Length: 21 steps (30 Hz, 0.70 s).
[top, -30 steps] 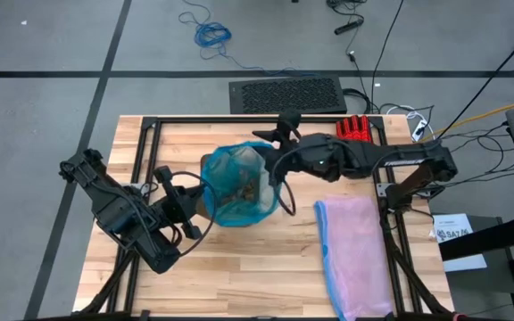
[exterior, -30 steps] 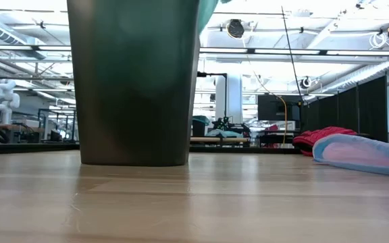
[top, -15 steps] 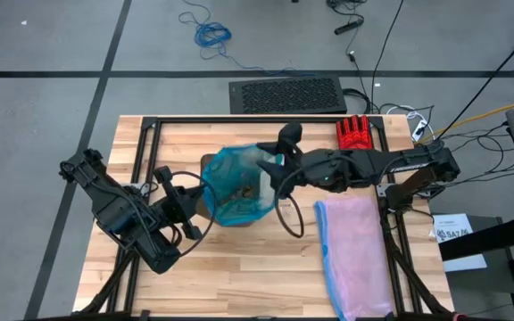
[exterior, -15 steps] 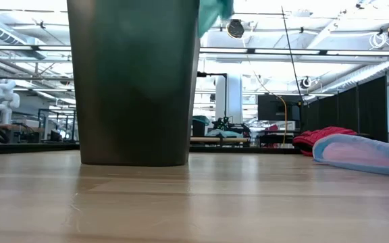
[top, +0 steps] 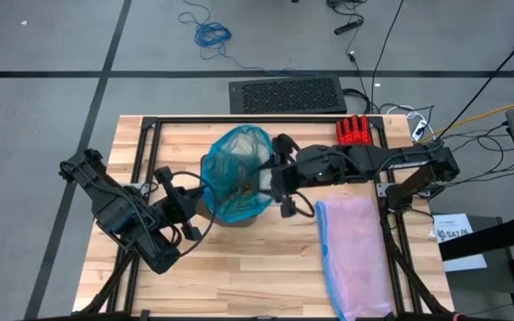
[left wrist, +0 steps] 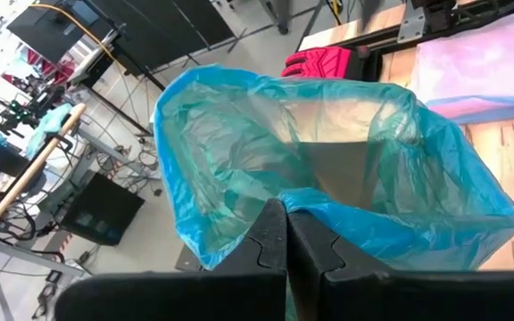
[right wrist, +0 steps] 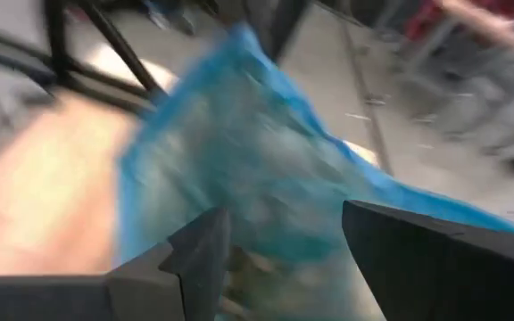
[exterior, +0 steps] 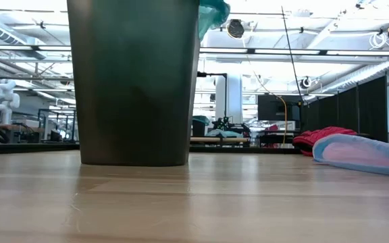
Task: Place trash/remove bag and relplace
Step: Close the blue trash bag
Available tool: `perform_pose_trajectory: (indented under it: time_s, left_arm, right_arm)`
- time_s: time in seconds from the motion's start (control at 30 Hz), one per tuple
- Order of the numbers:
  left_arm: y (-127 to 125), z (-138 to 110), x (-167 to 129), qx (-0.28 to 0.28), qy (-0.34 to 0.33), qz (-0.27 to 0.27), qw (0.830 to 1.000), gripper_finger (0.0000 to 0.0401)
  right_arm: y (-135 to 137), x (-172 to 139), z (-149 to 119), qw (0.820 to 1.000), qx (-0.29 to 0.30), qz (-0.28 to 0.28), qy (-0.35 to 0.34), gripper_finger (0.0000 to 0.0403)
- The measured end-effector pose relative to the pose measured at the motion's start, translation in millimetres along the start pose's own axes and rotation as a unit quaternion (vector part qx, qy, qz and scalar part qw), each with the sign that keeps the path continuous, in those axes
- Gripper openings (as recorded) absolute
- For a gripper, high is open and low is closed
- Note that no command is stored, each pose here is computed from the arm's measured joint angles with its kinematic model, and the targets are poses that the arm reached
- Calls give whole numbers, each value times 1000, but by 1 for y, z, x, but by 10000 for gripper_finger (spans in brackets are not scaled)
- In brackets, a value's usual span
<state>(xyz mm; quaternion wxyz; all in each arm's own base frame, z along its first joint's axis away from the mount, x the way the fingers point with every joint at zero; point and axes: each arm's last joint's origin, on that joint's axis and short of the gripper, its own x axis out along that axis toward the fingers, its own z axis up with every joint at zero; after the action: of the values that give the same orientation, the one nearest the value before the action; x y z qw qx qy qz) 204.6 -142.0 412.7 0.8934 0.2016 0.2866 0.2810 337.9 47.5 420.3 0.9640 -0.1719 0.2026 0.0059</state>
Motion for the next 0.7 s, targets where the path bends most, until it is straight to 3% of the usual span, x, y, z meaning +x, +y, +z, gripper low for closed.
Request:
perform_pose_trajectory:
  time_s: [0.1,0.27,0.43,0.7]
  left_arm:
    - [0,0,0,0,0,0,1000,0]
    - [0,0,0,0,0,0,1000,0]
    - [0,0,0,2,0,0,1000,0]
    - [0,0,0,14,-3,3,1000,0]
  right_arm:
    - [8,9,2,1000,17,18,-13,210]
    - [36,49,-1,999,11,32,-25,210]
    - [56,85,-3,998,13,-8,-55,212]
    - [71,127,-15,993,84,-19,-85,212]
